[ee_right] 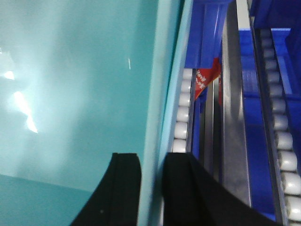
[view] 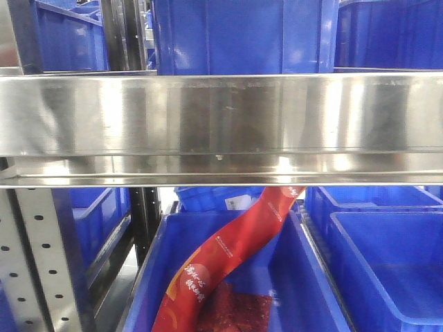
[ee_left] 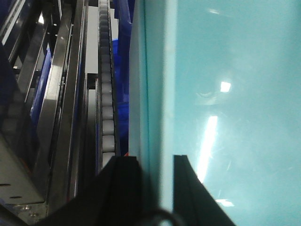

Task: Move two blue bins to right shelf middle
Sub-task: 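Lower the teal bin onto the upper roller shelf with both grippers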

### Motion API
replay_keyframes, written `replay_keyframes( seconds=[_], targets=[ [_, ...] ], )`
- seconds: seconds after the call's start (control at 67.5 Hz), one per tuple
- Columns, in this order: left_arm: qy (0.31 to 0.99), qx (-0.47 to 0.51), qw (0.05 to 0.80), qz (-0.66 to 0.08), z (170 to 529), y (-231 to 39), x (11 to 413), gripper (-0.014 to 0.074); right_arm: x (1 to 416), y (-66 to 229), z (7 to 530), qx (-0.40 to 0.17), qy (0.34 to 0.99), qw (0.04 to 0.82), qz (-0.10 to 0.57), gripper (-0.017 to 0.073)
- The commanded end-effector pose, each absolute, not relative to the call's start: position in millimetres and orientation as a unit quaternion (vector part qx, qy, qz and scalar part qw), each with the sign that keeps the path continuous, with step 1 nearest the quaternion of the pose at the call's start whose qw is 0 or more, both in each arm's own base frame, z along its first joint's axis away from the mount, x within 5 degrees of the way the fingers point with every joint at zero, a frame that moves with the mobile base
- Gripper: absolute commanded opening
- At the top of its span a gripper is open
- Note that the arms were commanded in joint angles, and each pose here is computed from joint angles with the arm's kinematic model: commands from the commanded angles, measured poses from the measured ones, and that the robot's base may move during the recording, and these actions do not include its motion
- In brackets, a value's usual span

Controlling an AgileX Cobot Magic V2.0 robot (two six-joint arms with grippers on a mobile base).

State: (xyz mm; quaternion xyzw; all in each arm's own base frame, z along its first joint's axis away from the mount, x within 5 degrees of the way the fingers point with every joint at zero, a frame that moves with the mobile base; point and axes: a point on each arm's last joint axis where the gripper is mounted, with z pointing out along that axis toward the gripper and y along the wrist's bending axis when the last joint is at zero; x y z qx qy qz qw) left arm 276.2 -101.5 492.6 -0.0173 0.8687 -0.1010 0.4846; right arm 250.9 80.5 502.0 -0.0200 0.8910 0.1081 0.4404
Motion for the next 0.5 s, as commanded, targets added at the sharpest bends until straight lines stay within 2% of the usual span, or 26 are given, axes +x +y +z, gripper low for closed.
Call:
replay_keyframes(
  seconds=[0.0,0.237,0.489],
  targets=[
    [0.838,-0.016,0.529,-0.129,508.1,-102.4,273.7,-0.0111,246.3,83.5,522.3,-0.026,0.849,0.506,0.147,-0.0167],
    [0.862,-0.017,0.491,-0.126,489.3,-110.7,288.4,-0.0111,269.5,85.7,487.8,-0.027,0.900,0.427,0.089,-0.0167],
    [0.897,-0.012,0.429,-0.104,440.2,-131.4,333.7,-0.0111,319.3,93.6,437.1,-0.004,0.924,0.379,0.041,-0.0167]
  ],
)
